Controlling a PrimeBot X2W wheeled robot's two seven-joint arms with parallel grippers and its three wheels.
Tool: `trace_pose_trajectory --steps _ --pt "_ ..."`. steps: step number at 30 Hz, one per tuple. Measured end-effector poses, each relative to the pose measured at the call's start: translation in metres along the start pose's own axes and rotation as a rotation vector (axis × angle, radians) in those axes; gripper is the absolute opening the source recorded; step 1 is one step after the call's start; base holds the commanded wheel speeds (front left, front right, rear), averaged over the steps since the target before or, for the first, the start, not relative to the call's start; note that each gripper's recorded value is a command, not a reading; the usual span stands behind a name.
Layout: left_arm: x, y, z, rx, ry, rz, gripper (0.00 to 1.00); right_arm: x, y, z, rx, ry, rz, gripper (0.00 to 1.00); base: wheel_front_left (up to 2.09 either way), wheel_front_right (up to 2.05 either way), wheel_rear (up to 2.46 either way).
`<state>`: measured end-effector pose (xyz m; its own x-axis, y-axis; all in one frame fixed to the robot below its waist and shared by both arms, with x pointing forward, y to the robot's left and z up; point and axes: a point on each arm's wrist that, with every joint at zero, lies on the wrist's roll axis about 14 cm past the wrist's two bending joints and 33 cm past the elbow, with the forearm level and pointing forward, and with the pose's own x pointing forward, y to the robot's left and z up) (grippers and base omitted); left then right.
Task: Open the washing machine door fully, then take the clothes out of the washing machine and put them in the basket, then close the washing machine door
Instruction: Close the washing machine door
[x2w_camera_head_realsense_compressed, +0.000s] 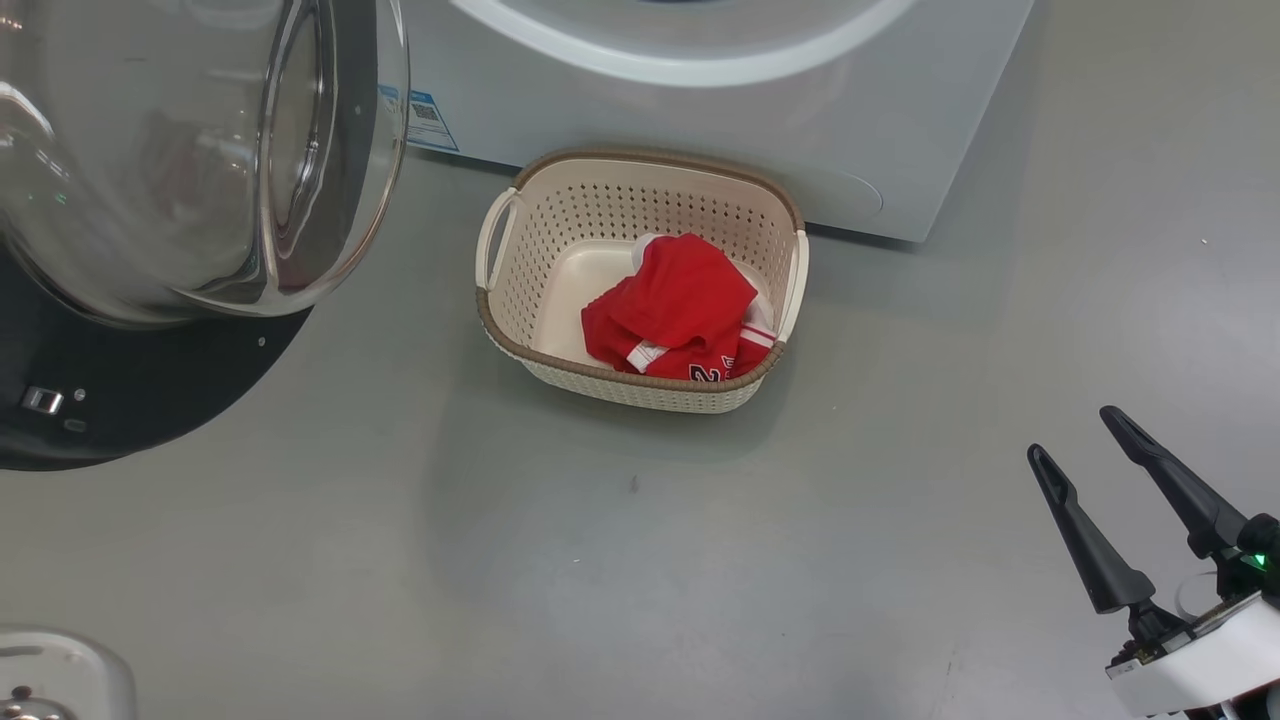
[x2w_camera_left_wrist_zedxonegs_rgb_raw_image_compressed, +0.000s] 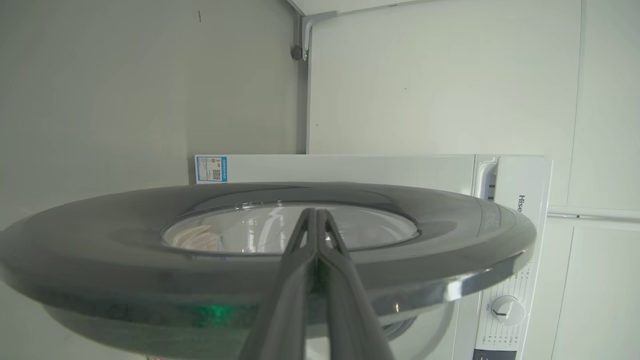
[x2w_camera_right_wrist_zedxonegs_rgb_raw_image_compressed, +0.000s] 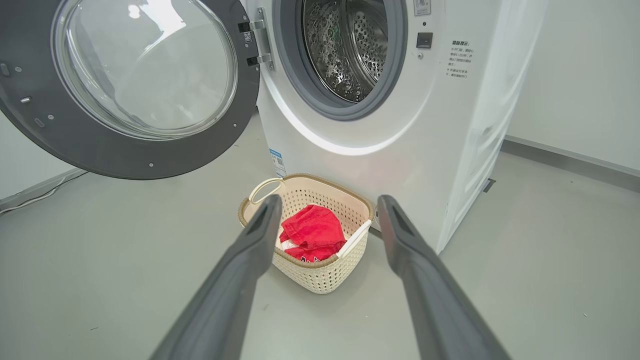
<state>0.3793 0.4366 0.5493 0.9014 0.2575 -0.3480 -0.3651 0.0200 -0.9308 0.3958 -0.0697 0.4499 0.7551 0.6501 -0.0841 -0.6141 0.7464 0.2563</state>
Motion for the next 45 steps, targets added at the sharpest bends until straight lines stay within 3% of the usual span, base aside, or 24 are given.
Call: trace_pose_trajectory --steps 45 --pt "-0.003 0.023 -0.083 0.07 0.435 0.007 0.0 -0.003 0.014 0.004 0.02 -0.023 -0.002 1.0 0.0 0.0 0.0"
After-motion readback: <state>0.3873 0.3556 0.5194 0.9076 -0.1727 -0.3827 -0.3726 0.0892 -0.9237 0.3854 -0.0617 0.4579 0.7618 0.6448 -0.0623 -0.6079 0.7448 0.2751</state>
